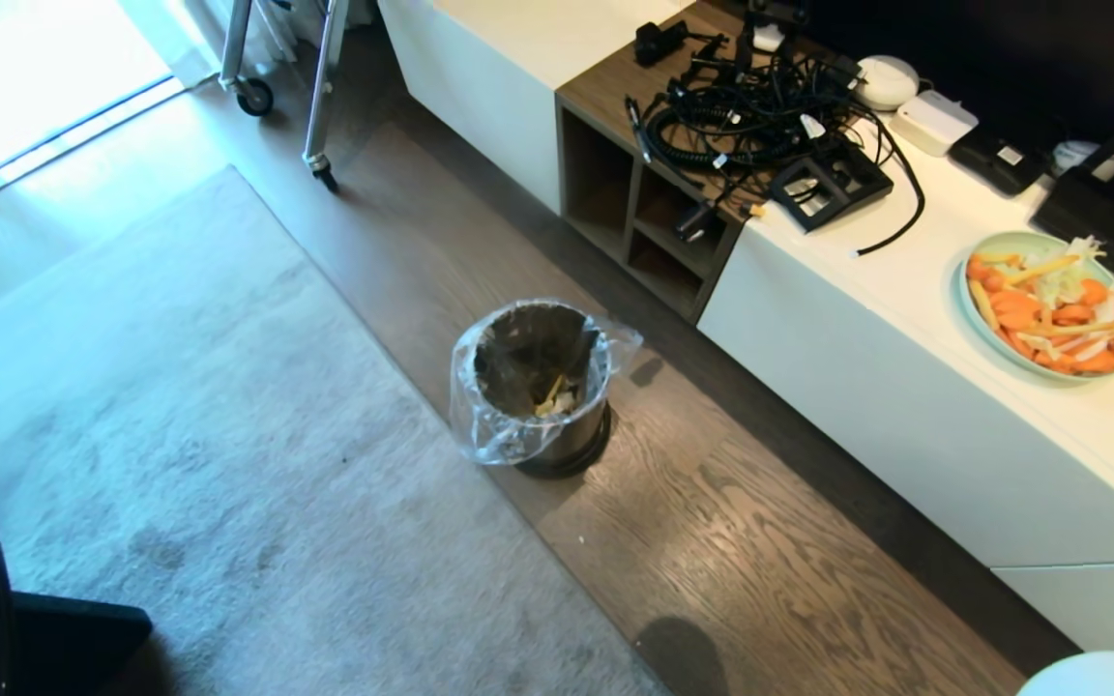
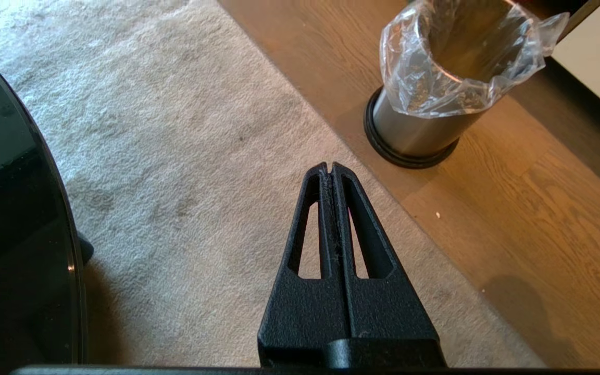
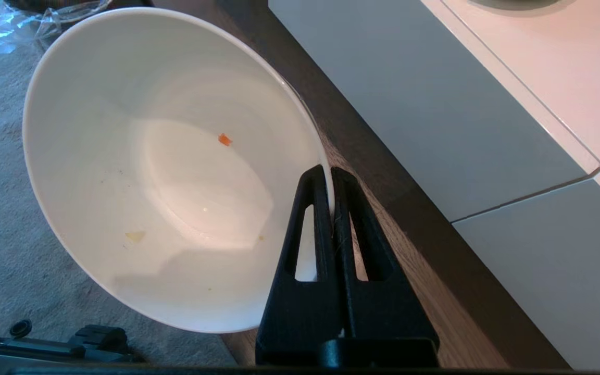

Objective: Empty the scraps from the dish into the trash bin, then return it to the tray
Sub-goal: Put the bowl back to the table

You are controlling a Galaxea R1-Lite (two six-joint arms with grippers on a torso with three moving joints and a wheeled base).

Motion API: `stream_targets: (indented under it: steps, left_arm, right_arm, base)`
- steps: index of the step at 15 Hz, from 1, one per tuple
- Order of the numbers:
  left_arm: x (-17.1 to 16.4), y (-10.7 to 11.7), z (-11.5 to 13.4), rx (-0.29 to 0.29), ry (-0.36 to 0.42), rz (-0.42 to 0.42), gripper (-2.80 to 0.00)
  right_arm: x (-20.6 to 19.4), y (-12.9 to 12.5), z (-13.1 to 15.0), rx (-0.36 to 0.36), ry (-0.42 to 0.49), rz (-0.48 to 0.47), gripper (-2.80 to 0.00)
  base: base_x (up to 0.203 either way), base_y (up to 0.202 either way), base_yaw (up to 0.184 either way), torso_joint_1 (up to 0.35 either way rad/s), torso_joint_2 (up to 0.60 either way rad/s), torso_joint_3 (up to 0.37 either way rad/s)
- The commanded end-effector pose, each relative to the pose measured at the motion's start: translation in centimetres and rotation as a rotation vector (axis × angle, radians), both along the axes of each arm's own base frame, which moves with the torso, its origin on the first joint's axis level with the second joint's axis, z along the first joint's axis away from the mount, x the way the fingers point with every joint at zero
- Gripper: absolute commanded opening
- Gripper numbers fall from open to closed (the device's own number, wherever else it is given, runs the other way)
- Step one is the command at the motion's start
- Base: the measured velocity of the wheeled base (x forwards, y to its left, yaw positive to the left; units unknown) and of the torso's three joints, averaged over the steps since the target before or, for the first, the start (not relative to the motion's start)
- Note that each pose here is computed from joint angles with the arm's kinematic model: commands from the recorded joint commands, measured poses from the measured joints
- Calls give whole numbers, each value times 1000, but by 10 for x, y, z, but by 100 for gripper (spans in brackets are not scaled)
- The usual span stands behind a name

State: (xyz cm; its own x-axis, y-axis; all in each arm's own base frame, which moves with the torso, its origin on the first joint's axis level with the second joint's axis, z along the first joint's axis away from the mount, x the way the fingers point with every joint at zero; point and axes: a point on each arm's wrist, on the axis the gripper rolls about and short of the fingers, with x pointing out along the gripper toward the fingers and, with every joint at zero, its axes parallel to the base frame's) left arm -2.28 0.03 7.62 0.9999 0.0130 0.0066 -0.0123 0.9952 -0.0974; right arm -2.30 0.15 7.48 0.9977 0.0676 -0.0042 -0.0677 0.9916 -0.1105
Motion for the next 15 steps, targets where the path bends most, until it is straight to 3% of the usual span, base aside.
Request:
stream_targets:
  steps: [1, 15]
  left_arm:
    - [0, 0, 0, -1, -1, 1, -280]
    - [0, 0, 0, -2, -1, 1, -280]
  right_arm:
    - [0, 0, 0, -1, 2, 1, -280]
    - [0, 0, 0, -1, 2, 0, -280]
  base:
    - [0, 0, 0, 3, 1, 198]
    - [0, 0, 0, 3, 3, 203]
